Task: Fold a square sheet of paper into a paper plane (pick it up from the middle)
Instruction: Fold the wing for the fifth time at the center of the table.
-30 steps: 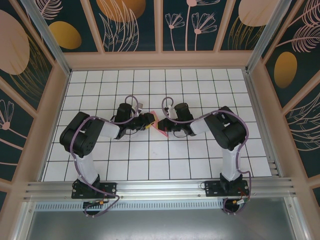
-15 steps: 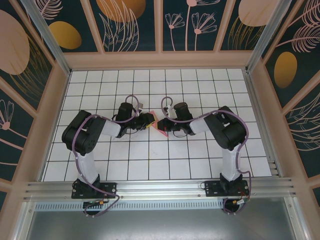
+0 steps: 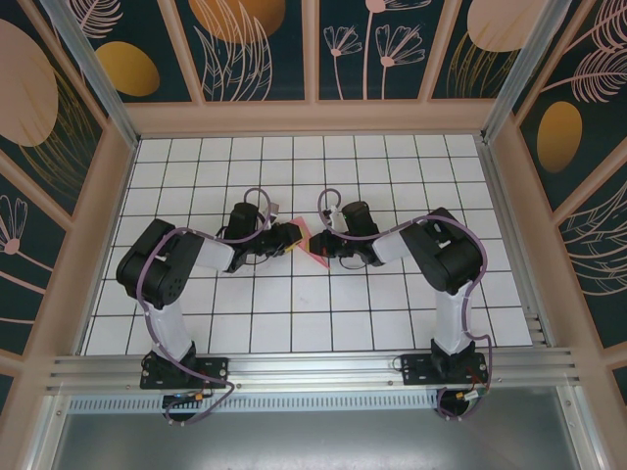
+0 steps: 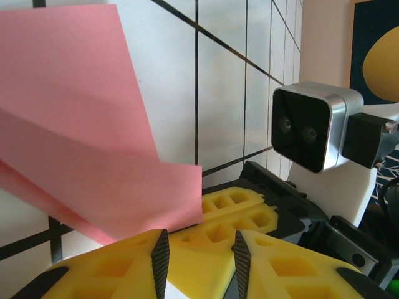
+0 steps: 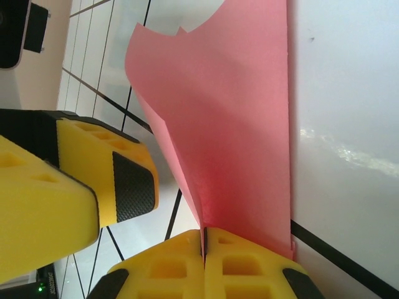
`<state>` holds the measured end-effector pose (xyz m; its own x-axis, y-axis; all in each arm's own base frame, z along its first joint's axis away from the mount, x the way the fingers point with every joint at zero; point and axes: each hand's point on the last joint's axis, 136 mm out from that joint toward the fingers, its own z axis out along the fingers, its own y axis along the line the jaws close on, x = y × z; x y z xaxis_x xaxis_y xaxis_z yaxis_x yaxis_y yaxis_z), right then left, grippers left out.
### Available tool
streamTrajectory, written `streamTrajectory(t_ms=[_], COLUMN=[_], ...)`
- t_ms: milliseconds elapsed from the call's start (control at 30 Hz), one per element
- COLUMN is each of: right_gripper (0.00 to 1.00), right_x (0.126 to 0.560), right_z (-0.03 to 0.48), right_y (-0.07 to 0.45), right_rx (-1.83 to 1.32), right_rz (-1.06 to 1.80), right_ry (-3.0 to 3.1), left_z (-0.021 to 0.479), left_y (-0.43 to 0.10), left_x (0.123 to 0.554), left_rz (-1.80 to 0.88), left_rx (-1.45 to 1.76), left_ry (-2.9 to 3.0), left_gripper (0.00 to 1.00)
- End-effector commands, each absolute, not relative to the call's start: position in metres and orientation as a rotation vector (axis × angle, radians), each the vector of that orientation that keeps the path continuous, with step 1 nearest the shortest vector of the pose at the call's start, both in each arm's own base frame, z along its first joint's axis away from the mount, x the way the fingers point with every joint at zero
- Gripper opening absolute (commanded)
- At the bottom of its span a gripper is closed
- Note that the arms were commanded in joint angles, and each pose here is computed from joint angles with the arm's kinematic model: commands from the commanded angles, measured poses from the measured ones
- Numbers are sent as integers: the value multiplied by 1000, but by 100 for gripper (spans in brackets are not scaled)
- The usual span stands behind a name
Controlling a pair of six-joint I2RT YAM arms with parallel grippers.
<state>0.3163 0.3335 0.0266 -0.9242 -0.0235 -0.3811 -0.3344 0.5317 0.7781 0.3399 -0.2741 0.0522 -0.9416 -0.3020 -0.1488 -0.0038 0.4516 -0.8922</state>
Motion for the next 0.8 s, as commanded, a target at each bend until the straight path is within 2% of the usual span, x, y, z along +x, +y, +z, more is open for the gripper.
streamTrajectory(t_ms=[0,600,767], right_gripper=[0,0,0], right_x=[308,307,308], right_z=[0,-1,-4], right_y=[321,322,321], right_rx=[-214,-222,-226], right_rz=[1315,1297,1273], right_ry=[2548,2572,2584], left_z=[50,22,31], left_y=[-276,-274,-277], left_x=[339,343,344], left_rz=[-1490,-1431,-1451], left_rx=[-232,-292,-261], left_ry=[2411,2496,2469], left_gripper=[34,30,31])
